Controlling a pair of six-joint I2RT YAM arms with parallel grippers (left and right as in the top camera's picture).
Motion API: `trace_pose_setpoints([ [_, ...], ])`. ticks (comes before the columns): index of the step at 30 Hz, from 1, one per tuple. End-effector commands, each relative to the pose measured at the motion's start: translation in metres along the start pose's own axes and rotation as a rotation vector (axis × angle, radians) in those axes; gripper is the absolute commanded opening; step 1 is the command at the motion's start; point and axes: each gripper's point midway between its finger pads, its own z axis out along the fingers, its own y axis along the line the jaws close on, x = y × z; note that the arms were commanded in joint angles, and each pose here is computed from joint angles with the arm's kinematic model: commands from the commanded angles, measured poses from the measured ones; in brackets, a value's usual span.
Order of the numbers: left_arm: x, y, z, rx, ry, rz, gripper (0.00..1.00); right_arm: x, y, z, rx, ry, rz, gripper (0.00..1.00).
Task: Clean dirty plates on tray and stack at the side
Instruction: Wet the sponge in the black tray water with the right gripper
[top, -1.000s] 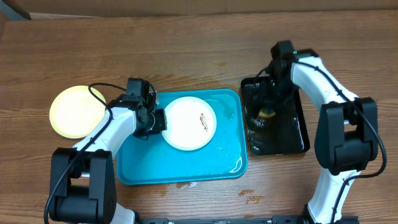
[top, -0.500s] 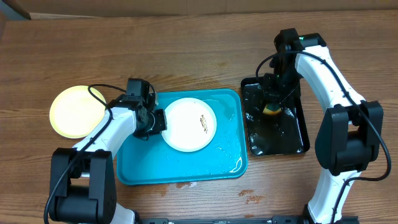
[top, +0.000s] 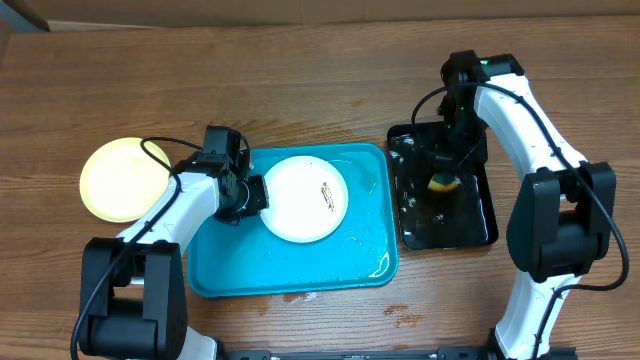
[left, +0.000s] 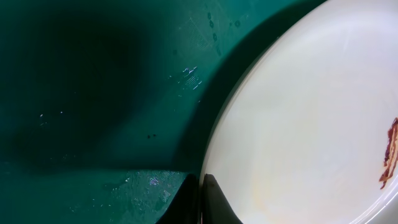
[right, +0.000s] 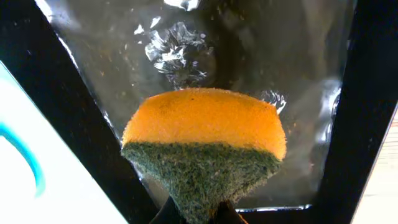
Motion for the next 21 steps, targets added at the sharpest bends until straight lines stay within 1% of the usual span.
trace_pose_setpoints([
  [1,0.000,-0.002,0.002,-0.004,0.006,-0.015,0.04,0.006,0.004,-0.007,-0.020,0.001,0.008,0.04],
  [3,0.000,-0.002,0.002,-0.004,0.006,-0.015,0.04,0.000,0.003,-0.006,-0.013,-0.022,0.006,0.04],
  [6,-0.001,-0.002,0.002,-0.003,0.003,-0.014,0.04,0.008,0.005,-0.006,-0.022,0.007,0.009,0.04],
  [9,0.000,-0.002,0.002,-0.004,0.005,-0.015,0.04,0.002,0.006,-0.006,-0.028,-0.014,0.005,0.03],
  [14,0.000,-0.002,0.002,-0.004,0.008,-0.019,0.04,0.007,0.016,-0.007,-0.086,0.009,0.006,0.04],
  [18,0.000,-0.002,0.002,-0.004,0.009,-0.019,0.04,0.017,0.012,-0.007,-0.067,0.052,0.014,0.04],
  [21,0.001,-0.001,0.002,-0.005,0.009,-0.019,0.04,0.017,-0.001,-0.006,0.008,0.045,0.066,0.04],
])
